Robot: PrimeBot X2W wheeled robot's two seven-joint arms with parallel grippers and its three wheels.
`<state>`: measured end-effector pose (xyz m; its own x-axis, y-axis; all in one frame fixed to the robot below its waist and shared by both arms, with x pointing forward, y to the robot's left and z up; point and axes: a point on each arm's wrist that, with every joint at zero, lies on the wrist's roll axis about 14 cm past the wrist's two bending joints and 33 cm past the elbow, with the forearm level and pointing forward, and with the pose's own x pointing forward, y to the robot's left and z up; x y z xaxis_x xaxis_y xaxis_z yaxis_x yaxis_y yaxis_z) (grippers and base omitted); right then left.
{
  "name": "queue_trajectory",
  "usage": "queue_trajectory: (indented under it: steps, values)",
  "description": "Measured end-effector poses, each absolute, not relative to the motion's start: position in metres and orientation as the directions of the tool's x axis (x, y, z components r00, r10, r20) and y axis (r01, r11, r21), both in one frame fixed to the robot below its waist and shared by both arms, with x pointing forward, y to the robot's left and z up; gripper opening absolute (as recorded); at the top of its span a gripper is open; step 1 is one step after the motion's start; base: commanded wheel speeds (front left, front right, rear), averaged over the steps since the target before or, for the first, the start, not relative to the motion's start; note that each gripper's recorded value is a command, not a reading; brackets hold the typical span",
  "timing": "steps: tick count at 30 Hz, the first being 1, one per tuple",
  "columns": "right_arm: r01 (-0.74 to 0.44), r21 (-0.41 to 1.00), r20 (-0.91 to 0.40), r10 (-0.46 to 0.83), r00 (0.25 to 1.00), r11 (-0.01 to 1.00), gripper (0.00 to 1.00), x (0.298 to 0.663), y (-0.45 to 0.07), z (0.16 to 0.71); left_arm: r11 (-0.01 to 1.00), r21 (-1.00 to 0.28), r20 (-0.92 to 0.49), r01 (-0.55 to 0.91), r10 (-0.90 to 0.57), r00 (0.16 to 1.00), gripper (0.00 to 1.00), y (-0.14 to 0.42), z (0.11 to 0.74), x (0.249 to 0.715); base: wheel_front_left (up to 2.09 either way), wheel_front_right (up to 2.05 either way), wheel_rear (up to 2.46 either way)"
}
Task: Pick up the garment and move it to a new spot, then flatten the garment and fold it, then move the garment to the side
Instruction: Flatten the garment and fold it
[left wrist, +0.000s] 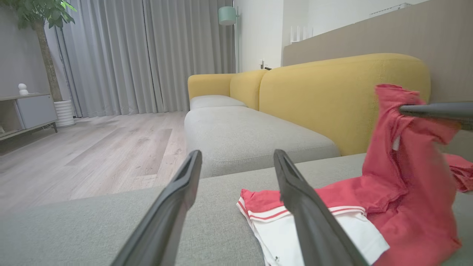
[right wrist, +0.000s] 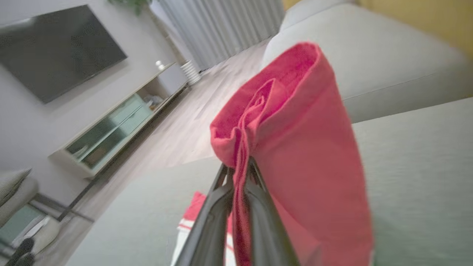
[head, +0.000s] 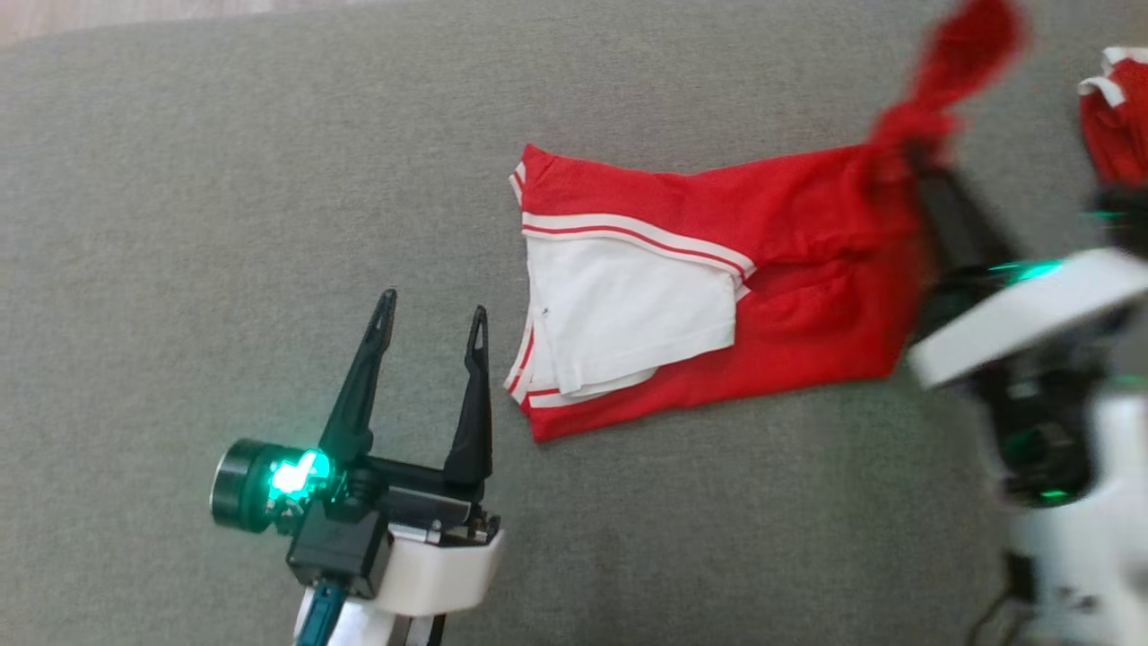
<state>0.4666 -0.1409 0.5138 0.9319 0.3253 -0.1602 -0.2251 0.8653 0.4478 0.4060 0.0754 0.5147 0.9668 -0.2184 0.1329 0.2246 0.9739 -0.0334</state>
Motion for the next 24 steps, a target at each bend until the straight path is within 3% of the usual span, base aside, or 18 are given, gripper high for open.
queue_trajectory:
  steps: [4, 8, 10, 11, 12, 13, 14, 19, 24]
  values:
    - [-0.396, 0.496, -0.171, 0.535, 0.827, 0.772, 0.0, 0.453, -0.055, 0.509, 0.976, -0.036, 0.122, 0.215, -0.21, 0.97, 1.0, 0.08, 0.513, 0.402, 0.0, 0.0, 0.0]
    - [-0.473, 0.504, -0.241, 0.644, 0.726, 0.722, 0.0, 0.439, -0.005, 0.484, 0.982, -0.04, 0.11, 0.186, -0.181, 0.977, 1.0, 0.088, 0.51, 0.399, 0.0, 0.0, 0.0]
    - [-0.492, 0.517, -0.29, 0.684, 0.669, 0.7, 0.13, 0.428, 0.014, 0.466, 0.985, -0.04, 0.103, 0.166, -0.161, 0.981, 1.0, 0.094, 0.509, 0.398, 0.0, 0.0, 0.0]
    - [-0.5, 0.522, -0.312, 0.701, 0.642, 0.691, 0.21, 0.423, 0.022, 0.457, 0.987, -0.039, 0.101, 0.156, -0.152, 0.983, 1.0, 0.096, 0.508, 0.397, 0.0, 0.0, 0.0]
    - [-0.507, 0.527, -0.33, 0.714, 0.617, 0.682, 0.36, 0.418, 0.029, 0.45, 0.988, -0.038, 0.098, 0.147, -0.142, 0.985, 1.0, 0.099, 0.508, 0.396, 0.0, 0.0, 0.0]
    - [-0.512, 0.532, -0.336, 0.723, 0.603, 0.674, 0.76, 0.415, 0.035, 0.444, 0.99, -0.035, 0.094, 0.139, -0.135, 0.986, 1.0, 0.102, 0.507, 0.396, 0.0, 0.0, 0.0]
    - [-0.512, 0.538, -0.333, 0.727, 0.6, 0.669, 1.0, 0.414, 0.039, 0.441, 0.991, -0.03, 0.092, 0.131, -0.128, 0.987, 1.0, 0.104, 0.506, 0.396, 0.0, 0.0, 0.0]
    - [-0.509, 0.612, -0.199, 0.742, 0.64, 0.604, 1.0, 0.422, 0.052, 0.458, 0.993, -0.031, 0.086, 0.11, -0.107, 0.99, 1.0, 0.11, 0.505, 0.394, 0.0, 0.0, 0.0]
    - [-0.515, 0.571, -0.057, 0.656, 0.752, 0.64, 1.0, 0.446, 0.023, 0.494, 0.995, -0.03, 0.113, 0.096, -0.092, 0.989, 1.0, 0.114, 0.515, 0.392, 0.0, 0.0, 0.0]
